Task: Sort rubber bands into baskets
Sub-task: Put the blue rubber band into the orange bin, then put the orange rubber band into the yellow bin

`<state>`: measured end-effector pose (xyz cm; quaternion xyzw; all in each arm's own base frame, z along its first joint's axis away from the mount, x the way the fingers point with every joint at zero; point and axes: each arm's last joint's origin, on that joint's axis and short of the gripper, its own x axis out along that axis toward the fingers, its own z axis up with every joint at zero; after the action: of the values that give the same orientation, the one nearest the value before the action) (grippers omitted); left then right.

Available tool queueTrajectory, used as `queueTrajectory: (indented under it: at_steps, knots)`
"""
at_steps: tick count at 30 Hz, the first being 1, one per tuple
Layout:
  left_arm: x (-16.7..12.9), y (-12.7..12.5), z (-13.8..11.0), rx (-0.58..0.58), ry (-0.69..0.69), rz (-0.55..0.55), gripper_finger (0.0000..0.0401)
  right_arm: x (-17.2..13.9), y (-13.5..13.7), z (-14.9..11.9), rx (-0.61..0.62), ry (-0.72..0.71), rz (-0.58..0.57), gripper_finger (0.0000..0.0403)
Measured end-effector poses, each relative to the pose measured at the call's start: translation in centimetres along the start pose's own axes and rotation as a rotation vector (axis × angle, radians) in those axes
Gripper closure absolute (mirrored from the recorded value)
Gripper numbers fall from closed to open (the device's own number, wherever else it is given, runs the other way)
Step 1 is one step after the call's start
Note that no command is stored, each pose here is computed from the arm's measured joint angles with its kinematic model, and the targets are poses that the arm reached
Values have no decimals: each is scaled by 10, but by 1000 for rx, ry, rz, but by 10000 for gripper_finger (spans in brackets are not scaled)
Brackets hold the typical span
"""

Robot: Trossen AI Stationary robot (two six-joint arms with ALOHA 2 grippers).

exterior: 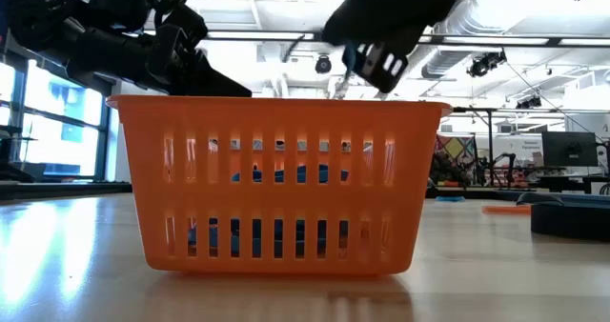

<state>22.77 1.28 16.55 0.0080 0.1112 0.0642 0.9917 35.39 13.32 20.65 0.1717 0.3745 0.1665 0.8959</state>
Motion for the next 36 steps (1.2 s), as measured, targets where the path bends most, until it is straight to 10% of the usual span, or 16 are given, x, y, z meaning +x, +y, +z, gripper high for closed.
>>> queueTrajectory:
  at_steps: [24,36]
  knots:
    - [0,5,0,-28,0,29,382,41,-37,3,38,178,139,397]
    - [1,15,-2,-84,20,96,382,39,-36,4,39,181,148,251]
